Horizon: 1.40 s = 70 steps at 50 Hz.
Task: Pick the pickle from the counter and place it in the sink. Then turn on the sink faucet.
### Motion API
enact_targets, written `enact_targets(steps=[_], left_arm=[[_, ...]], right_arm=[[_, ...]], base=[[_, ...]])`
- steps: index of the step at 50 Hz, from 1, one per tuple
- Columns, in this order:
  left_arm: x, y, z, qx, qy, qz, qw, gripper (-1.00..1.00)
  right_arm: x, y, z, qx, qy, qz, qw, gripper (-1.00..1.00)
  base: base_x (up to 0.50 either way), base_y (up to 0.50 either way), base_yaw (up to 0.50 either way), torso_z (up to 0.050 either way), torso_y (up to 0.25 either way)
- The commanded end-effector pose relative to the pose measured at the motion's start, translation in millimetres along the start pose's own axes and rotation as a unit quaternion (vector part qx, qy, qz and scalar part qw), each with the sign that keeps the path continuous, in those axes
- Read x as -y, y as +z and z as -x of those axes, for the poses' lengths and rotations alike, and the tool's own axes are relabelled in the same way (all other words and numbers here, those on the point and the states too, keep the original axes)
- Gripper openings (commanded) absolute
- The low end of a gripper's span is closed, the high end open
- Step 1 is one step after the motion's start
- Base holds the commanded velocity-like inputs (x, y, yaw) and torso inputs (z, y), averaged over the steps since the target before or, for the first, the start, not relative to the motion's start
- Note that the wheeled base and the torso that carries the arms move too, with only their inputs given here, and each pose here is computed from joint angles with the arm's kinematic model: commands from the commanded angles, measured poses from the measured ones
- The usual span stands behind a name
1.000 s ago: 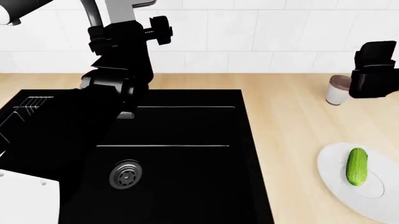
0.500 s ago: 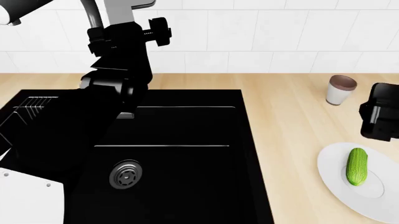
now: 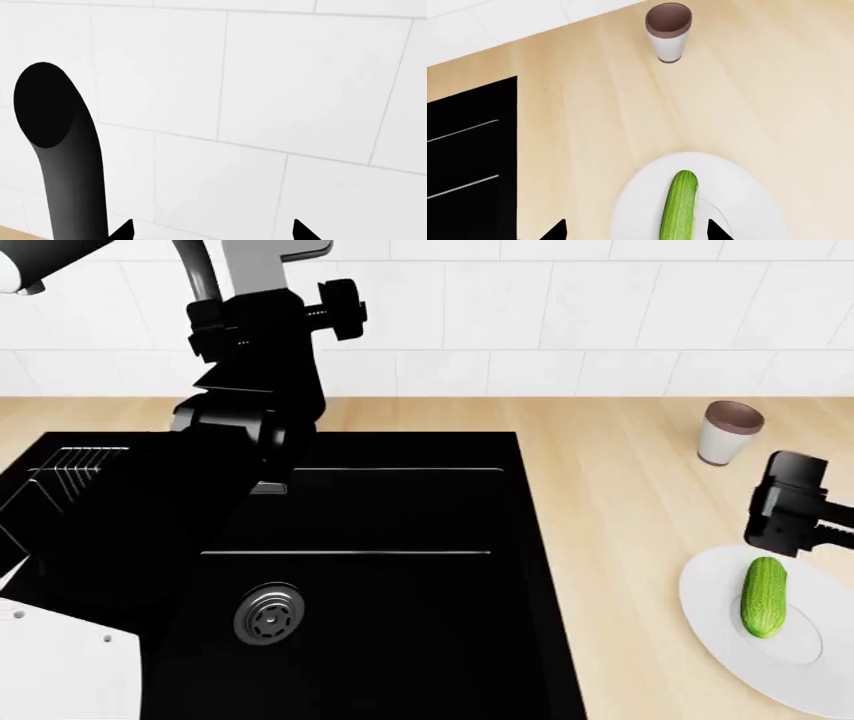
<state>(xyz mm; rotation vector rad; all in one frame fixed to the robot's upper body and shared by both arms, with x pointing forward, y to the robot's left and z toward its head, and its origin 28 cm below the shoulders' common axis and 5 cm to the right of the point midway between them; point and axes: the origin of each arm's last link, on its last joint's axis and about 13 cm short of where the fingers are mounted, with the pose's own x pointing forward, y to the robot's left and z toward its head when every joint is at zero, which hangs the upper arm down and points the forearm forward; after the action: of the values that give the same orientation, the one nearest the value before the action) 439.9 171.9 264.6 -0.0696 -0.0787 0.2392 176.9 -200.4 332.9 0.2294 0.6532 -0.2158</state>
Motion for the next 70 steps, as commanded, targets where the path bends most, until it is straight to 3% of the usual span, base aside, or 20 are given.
enact_targets(steps=[1, 32, 70], left_arm=[[-0.8, -1.7, -0.1, -0.001, -0.001, 0.0, 1.0, 1.0], [-1.8, -3.0, -0.3, -0.003, 0.001, 0.001, 1.0, 1.0], [-3.2, -4.7, -0.6, -0.004, -0.001, 0.003, 1.0, 1.0]], right_arm=[[6.1, -3.5, -23.1, -0.007, -0.015, -0.019, 1.0, 1.0], [12.2, -19.1, -52.8, -0.046, -0.045, 0.008, 0.998, 1.0], [15.5, -30.0, -79.3, -0.069, -0.057, 0.007, 0.996, 1.0]], base=[[0.0, 0.0, 0.0, 0.0, 0.0], [0.0, 0.0, 0.0, 0.0, 0.0], [0.0, 0.0, 0.0, 0.0, 0.0]])
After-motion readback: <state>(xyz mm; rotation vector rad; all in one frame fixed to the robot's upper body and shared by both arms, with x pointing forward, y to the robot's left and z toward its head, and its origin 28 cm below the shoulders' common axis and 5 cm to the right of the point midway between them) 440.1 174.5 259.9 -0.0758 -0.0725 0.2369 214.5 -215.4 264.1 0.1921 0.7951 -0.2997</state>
